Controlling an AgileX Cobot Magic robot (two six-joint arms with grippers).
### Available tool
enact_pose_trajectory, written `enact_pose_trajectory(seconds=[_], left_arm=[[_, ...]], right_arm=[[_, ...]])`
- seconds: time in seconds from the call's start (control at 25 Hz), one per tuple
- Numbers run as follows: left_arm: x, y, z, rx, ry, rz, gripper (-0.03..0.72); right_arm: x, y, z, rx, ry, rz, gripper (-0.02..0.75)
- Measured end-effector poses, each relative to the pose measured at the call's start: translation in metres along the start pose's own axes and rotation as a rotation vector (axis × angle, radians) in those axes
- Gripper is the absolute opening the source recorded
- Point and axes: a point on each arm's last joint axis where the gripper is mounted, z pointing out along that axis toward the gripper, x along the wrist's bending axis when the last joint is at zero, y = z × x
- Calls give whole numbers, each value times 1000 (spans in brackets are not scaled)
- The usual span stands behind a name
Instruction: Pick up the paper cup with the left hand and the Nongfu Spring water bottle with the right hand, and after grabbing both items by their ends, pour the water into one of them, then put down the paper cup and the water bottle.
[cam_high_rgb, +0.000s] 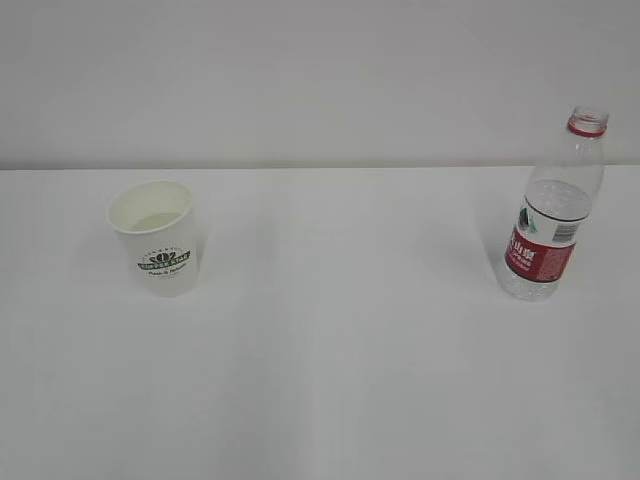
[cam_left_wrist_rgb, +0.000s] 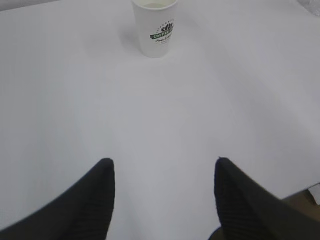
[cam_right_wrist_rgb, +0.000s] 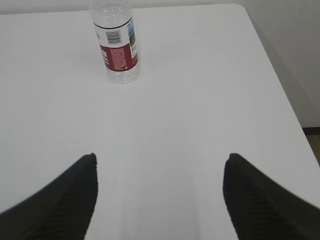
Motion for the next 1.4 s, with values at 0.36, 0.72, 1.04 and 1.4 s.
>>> enact_pose_trajectory(seconds=[0.36, 0.72, 1.04, 1.4], left_arm=[[2, 3, 2, -36, 21, 10, 458], [2, 3, 9, -62, 20, 13, 452], [2, 3, 9, -67, 25, 16, 449], [2, 3, 9, -68, 25, 16, 444]], right_arm=[[1, -3, 10, -1, 1, -4, 588], [1, -3, 11, -3, 3, -4, 587], [1, -3, 11, -3, 3, -4, 587], [1, -3, 11, -3, 3, -5, 587]])
